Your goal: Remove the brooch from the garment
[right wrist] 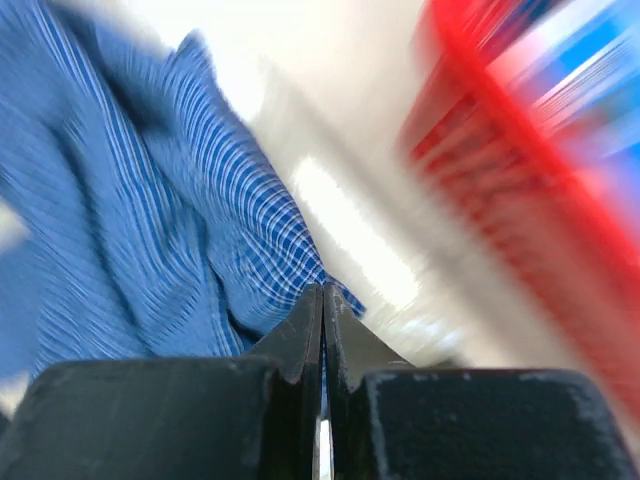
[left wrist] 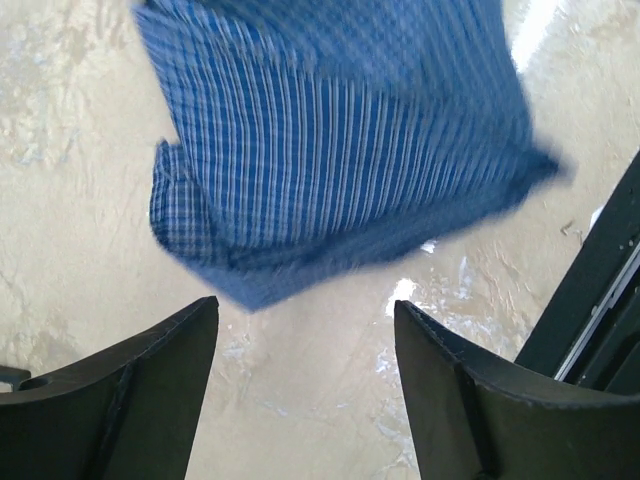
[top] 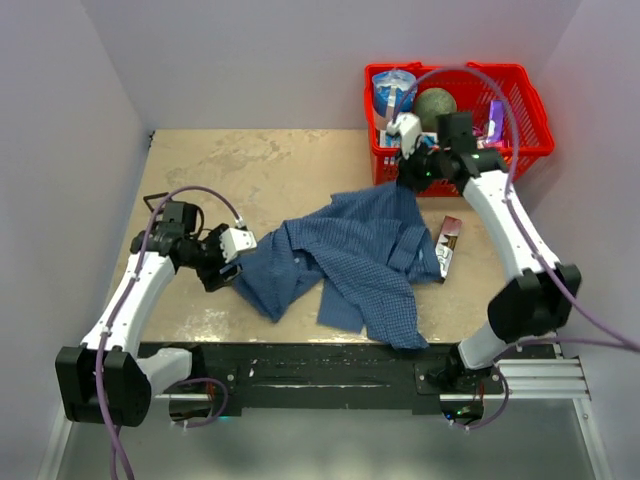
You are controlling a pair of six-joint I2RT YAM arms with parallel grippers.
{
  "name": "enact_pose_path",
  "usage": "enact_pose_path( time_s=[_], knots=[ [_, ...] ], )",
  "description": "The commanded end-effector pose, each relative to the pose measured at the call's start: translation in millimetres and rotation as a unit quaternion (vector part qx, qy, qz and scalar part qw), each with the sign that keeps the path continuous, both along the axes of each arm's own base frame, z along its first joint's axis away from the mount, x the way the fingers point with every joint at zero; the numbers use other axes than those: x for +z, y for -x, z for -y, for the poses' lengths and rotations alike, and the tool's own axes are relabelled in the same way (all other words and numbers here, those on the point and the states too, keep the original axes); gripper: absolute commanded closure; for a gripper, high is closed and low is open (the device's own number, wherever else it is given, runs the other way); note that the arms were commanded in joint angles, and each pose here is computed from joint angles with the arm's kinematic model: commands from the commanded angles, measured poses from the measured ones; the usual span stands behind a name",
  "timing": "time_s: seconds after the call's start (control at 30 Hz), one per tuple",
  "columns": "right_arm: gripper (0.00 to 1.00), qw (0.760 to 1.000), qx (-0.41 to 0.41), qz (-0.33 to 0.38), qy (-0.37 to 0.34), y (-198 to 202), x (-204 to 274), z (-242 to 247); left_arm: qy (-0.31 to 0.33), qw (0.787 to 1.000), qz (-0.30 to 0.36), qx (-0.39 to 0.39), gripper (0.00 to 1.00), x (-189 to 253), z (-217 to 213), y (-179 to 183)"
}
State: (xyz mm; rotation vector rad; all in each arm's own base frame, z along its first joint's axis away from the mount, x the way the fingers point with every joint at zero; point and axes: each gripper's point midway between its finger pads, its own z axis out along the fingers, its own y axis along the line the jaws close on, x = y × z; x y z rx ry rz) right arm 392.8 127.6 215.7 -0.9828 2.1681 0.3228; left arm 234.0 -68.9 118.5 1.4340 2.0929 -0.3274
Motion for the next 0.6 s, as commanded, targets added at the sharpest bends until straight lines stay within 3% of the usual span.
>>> enact_pose_path(
  time_s=[0.0,0.1,0.2,0.3,0.47,0.57],
  knots=[
    [1.0,0.972,-0.014,0.203,-0.114,-9,162,-19,-0.001,0.999,0.011,-0.046,0.25,-10,7,14],
    [1.0,0.966,-0.022,0.215,-0.139,-3,187,-24,0.034,0.998,0.035,-0.034,0.25,1,20,1],
    [1.0,0.967,-0.032,0.204,-0.15,-4,181,-25,0.086,0.994,0.045,-0.043,0.25,13,42,-9],
    [1.0,0.968,-0.044,0.193,-0.157,-7,172,-25,0.13,0.99,0.033,-0.038,0.27,12,75,-14],
    [1.0,0.964,-0.048,0.2,-0.169,-9,184,-27,0.167,0.979,0.066,-0.094,0.28,15,155,-22],
    [1.0,0.955,-0.041,0.235,-0.174,-7,217,-26,0.199,0.976,0.087,-0.035,0.28,23,176,-57]
  ],
)
